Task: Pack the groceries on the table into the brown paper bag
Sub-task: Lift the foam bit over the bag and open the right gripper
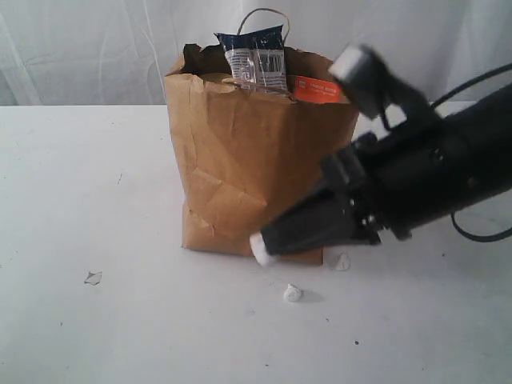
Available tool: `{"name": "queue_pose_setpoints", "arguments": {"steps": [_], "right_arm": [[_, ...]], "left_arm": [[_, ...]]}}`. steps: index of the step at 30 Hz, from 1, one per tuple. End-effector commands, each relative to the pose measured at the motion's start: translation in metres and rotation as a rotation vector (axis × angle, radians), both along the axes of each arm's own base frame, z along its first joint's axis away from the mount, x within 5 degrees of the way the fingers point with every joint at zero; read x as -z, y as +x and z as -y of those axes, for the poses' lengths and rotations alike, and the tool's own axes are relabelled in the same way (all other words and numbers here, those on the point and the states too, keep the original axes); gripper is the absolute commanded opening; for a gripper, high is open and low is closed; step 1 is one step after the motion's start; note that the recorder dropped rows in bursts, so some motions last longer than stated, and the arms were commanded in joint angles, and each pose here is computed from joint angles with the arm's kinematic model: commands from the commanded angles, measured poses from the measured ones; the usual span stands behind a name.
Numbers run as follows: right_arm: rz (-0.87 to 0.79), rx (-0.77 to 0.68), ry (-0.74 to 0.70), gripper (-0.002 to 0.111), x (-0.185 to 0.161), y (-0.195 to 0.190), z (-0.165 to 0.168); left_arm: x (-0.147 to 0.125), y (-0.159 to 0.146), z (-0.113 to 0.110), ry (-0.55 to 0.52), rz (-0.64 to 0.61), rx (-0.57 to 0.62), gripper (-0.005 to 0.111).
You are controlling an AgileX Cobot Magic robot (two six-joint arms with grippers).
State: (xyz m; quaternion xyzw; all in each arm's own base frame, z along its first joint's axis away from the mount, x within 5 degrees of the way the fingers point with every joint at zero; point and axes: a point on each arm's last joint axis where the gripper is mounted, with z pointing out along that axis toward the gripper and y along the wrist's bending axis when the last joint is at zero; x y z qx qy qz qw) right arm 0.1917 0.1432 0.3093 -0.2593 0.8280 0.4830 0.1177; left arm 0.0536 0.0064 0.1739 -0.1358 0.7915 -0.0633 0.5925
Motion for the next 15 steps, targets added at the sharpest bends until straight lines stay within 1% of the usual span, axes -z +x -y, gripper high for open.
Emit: {"name": "queue_pose_setpoints", "arguments": {"steps": [1,3,4,6,9,12,15], "right_arm": [[0.237,0.043,0.402,0.0,-0.055,-0.013,-0.004],[0.328,0.174,0.522,0.0,-0.074,-0.003,-0.002],[0.362,0.242,0.545,0.0,-0.08,0.003,-0.001],[0.451,0.369,0.512,0.0,-0.088,0.017,0.003],[0.568,0.507,0.444,0.0,-0.098,0.036,0.008],[0.591,0.582,0.401,0.0,-0.099,0.061,0.007],[0.584,0.554,0.379,0.0,-0.09,0.086,-0.004]], "left_arm": [[0.002,0.0,0.0,0.004,-0.002,-0.003,0.0],[0.002,0.0,0.0,0.004,-0.002,-0.003,0.0],[0.002,0.0,0.0,0.004,-0.002,-0.003,0.0],[0.002,0.0,0.0,0.004,-0.002,-0.003,0.0],[0.002,0.0,0.0,0.004,-0.002,-0.003,0.0],[0.002,0.0,0.0,0.004,-0.002,-0.003,0.0],[0.002,0.0,0.0,0.004,-0.002,-0.003,0.0]]}}
